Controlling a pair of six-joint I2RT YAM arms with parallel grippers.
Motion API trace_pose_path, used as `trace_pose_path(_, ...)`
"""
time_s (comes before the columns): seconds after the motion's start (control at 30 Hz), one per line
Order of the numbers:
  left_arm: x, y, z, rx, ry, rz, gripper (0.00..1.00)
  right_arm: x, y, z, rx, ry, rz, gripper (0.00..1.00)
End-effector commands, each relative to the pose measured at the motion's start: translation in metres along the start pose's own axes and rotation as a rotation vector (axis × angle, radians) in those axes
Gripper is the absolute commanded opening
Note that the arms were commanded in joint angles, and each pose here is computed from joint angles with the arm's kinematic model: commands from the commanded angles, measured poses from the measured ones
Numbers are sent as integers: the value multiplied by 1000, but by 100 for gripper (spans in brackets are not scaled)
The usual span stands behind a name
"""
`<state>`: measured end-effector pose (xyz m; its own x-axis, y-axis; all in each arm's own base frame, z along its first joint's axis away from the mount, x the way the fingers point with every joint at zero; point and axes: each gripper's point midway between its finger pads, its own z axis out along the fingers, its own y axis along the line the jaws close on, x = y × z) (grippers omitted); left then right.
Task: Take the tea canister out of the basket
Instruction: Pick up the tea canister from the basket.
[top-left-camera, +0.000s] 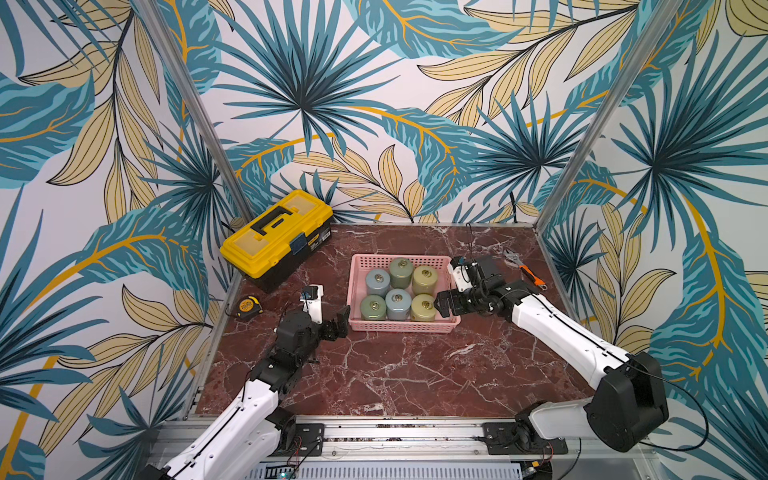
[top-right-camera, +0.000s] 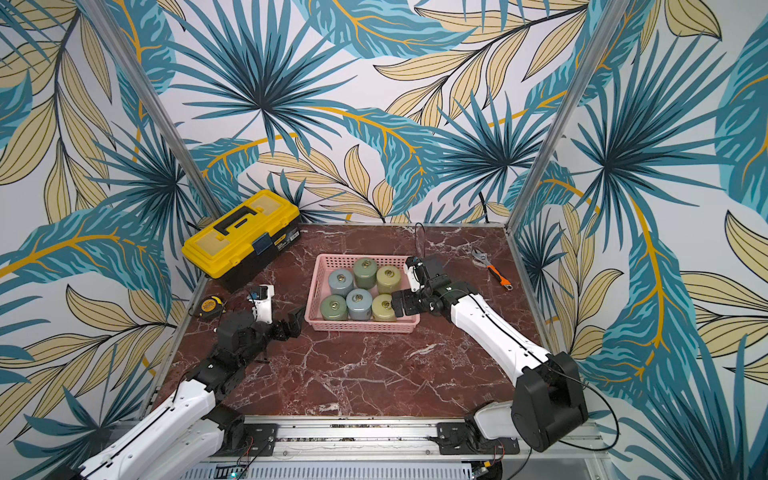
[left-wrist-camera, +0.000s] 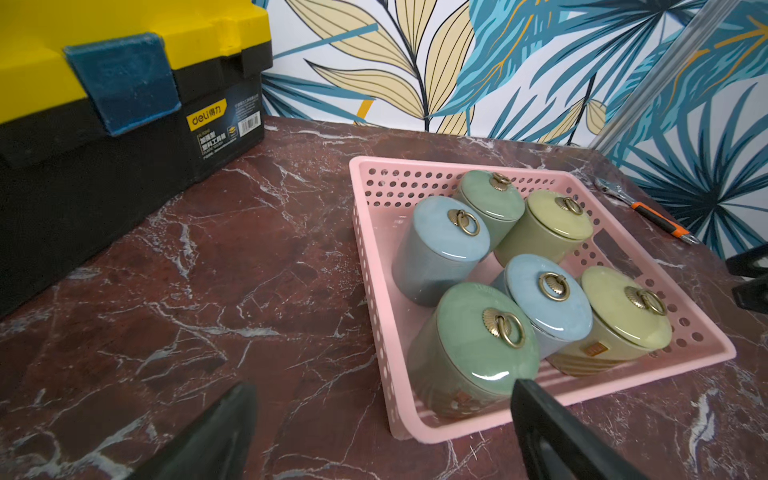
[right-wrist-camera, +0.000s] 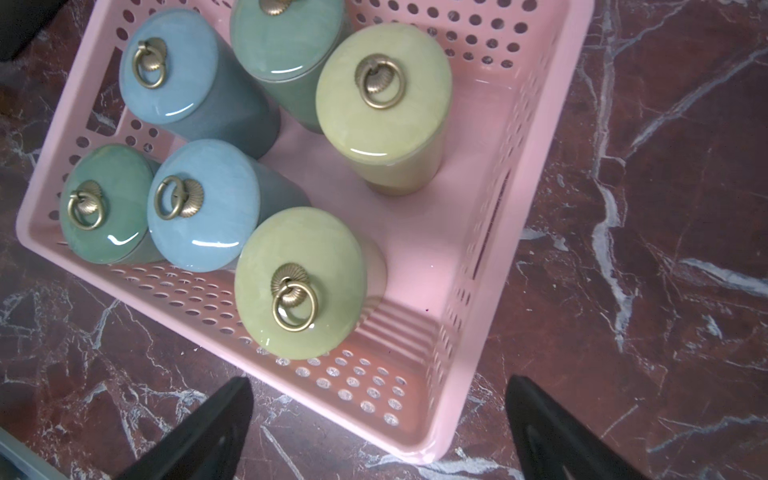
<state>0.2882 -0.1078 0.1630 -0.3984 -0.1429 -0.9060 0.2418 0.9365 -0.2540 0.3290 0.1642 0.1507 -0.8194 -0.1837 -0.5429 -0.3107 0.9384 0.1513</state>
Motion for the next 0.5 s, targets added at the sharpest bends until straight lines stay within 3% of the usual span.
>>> trace_pose_path(0.0, -7, -11, -2, 70, -68, 38, 100, 4, 4, 5, 39, 51, -65, 99)
trace_pose_path(0.47, -9, -6, -3, 33, -55, 31, 100, -3, 30, 36, 47, 120, -161, 99)
